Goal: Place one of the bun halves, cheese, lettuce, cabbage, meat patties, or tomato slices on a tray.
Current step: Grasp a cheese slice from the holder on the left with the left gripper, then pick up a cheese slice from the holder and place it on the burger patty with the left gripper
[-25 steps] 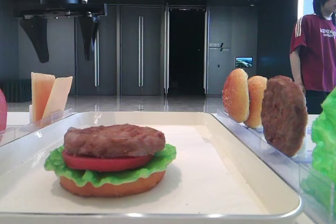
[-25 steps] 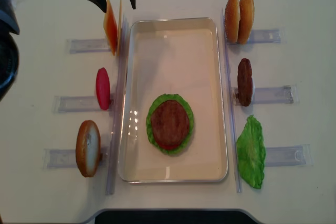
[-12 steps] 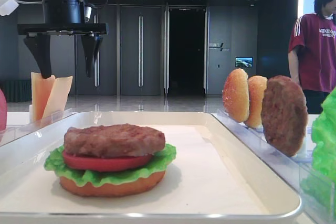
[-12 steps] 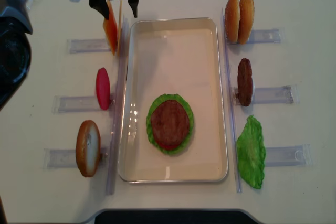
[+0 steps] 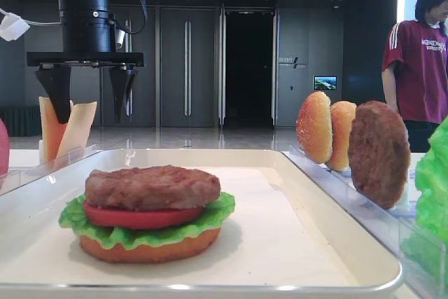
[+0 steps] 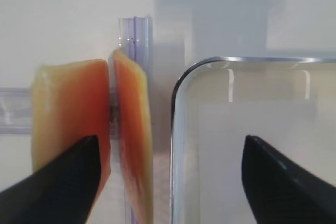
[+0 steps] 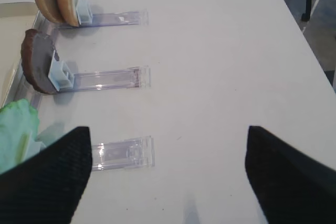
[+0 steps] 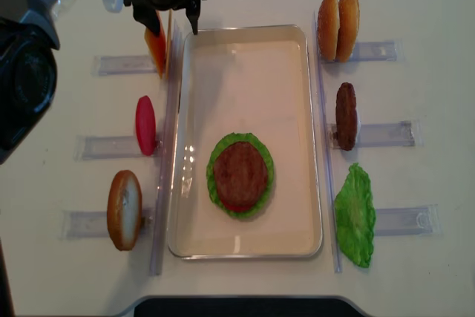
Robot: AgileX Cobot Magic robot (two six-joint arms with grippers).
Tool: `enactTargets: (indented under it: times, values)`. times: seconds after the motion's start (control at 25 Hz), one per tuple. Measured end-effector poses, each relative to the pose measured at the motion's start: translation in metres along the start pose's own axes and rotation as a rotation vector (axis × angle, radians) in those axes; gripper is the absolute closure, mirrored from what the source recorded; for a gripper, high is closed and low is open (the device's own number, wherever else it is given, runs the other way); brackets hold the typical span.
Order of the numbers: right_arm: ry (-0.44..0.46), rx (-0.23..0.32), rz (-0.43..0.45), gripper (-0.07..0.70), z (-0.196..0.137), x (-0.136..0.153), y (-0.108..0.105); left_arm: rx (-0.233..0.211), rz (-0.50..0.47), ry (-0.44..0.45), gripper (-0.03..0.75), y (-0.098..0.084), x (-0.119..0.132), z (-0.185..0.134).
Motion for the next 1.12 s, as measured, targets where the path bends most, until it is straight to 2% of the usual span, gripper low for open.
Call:
enactTargets:
  times: [0.08, 0.2, 0.44, 0.56, 0.84, 0.92, 1.12]
  values:
    - [0.0, 0.0, 0.001, 0.039, 0.0, 0.0, 0.0, 0.005, 0.011, 0.0, 0.124, 0.001, 0.001, 0.0]
    - [-0.001, 0.002, 0.004, 0.039, 0.0, 0.0, 0.0, 0.014, 0.03, 0.002, 0.23, 0.004, 0.002, 0.0]
    - [-0.001, 0.002, 0.004, 0.039, 0.0, 0.0, 0.001, 0.044, 0.051, 0.019, 0.542, 0.006, 0.002, -0.002]
    - [-0.001, 0.002, 0.004, 0.039, 0.0, 0.0, 0.001, 0.062, 0.068, 0.025, 0.665, 0.009, 0.002, -0.003]
    - [0.0, 0.0, 0.001, 0.039, 0.0, 0.0, 0.0, 0.1, 0.069, 0.025, 0.687, 0.007, 0.001, -0.003]
    - [0.0, 0.0, 0.001, 0.039, 0.0, 0.0, 0.0, 0.099, 0.05, 0.031, 0.687, 0.003, -0.001, -0.005]
    - [0.0, 0.001, 0.002, 0.039, 0.0, 0.0, 0.0, 0.096, -0.02, -0.004, 0.687, -0.007, -0.033, -0.009]
Point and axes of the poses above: a point on each arm's last joint axis where the gripper is mounted, x pointing out along that axis toward the gripper, y along the wrist's bending axis when the last joint is at zero, z = x × y, the point moved 4 cm from there along x, pointing out along that axis toward the gripper, and after that the axes turned 9 degrees about -x, right-handed, at the moved point
